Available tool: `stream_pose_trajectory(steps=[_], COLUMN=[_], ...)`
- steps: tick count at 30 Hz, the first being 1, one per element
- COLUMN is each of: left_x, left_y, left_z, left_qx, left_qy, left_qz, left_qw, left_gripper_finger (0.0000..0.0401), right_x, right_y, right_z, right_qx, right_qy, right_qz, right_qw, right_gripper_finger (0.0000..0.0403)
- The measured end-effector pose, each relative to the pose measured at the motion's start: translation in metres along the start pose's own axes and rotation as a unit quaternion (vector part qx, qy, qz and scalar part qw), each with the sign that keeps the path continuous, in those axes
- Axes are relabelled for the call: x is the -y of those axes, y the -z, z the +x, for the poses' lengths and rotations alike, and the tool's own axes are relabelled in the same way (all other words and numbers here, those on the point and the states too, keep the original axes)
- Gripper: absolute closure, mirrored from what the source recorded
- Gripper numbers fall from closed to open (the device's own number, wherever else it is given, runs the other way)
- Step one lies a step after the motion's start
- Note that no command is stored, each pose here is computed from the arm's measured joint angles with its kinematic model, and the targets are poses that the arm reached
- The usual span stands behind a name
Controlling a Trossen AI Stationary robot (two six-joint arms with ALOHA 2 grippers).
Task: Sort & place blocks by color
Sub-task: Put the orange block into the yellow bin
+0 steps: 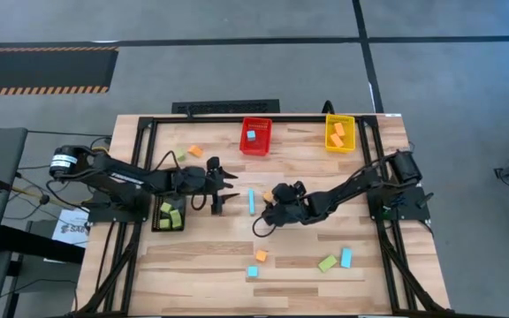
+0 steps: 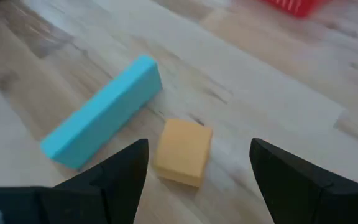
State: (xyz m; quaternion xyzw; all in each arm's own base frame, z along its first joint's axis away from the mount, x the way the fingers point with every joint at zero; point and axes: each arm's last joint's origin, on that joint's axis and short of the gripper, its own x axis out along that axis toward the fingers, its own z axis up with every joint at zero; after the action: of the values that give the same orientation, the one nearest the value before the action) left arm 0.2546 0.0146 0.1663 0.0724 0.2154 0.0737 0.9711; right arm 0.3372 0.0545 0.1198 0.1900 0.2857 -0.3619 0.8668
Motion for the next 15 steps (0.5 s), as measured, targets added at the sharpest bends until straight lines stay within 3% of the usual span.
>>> stream_pose_trajectory(steps=[7,15], left_x=[0.000,0.000], left_y=[0.000,0.000], left_z=[0.000,0.000], left_qx=[-0.001,-0.001], left_qy=[0.000,0.002], left_qz=[-0.005,-0.014], left_qw=[1.000,1.000], left_gripper_finger=[0.0147,0.0147], right_x=[0.001,-0.004], right_y=[0.017,0.019], right_z=[0.016,0.022], right_qx=[-0.011,0.011], right_qy=[0.015,0.000], right_qz=[-0.013,-0.101], right_qw=[1.000,0.995], right_gripper_finger=[0.0101,0.0101])
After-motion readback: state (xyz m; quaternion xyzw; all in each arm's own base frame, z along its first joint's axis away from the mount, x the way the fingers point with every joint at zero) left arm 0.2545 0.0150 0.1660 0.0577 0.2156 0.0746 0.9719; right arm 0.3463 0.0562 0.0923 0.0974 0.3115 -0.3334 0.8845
